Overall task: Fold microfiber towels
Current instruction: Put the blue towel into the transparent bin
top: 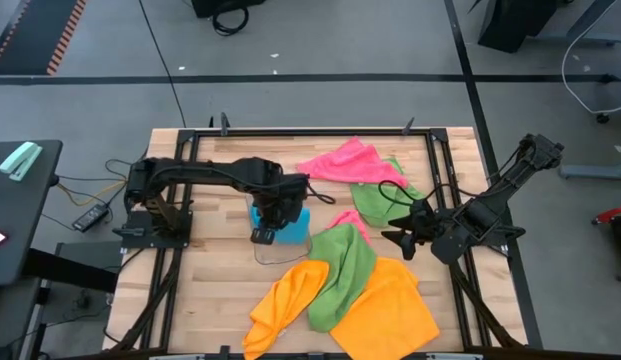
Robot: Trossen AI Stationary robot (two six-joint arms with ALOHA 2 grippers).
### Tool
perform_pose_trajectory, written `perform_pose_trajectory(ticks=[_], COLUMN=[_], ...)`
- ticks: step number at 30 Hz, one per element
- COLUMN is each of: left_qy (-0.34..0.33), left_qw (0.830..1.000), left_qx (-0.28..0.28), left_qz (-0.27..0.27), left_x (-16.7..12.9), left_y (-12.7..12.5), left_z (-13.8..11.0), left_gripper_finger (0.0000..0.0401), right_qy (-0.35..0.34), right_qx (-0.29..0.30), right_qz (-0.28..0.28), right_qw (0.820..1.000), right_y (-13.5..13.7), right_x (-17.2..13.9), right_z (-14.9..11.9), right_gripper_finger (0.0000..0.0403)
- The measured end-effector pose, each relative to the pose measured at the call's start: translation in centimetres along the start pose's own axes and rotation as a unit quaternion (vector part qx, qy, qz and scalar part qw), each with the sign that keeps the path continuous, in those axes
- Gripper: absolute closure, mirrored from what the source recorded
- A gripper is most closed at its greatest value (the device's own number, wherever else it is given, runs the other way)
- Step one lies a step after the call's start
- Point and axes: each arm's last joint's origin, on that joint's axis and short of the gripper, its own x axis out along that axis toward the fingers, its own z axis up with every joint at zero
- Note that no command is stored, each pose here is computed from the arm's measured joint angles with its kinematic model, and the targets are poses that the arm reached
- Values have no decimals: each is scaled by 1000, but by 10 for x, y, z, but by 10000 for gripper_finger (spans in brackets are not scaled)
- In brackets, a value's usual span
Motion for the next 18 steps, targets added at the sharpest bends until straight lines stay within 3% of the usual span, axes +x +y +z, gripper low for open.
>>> perform_pose_trajectory(ticks=[7, 12, 18], left_qy=[9, -7, -38], left_qw=[1000, 999, 996], left_qx=[-20, -35, -52], left_qz=[-4, -25, -55], left_x=[27, 49, 72], left_y=[5, 8, 12], left_z=[-8, -13, -18], left_gripper_finger=[367, 376, 360], right_qy=[2, 2, 2], right_qx=[-4, -4, -4], right_qz=[1, 1, 1], right_qw=[1000, 1000, 1000], right_y=[0, 0, 0], right_x=[0, 0, 0], right_z=[0, 0, 0], right_gripper_finger=[148, 148, 148])
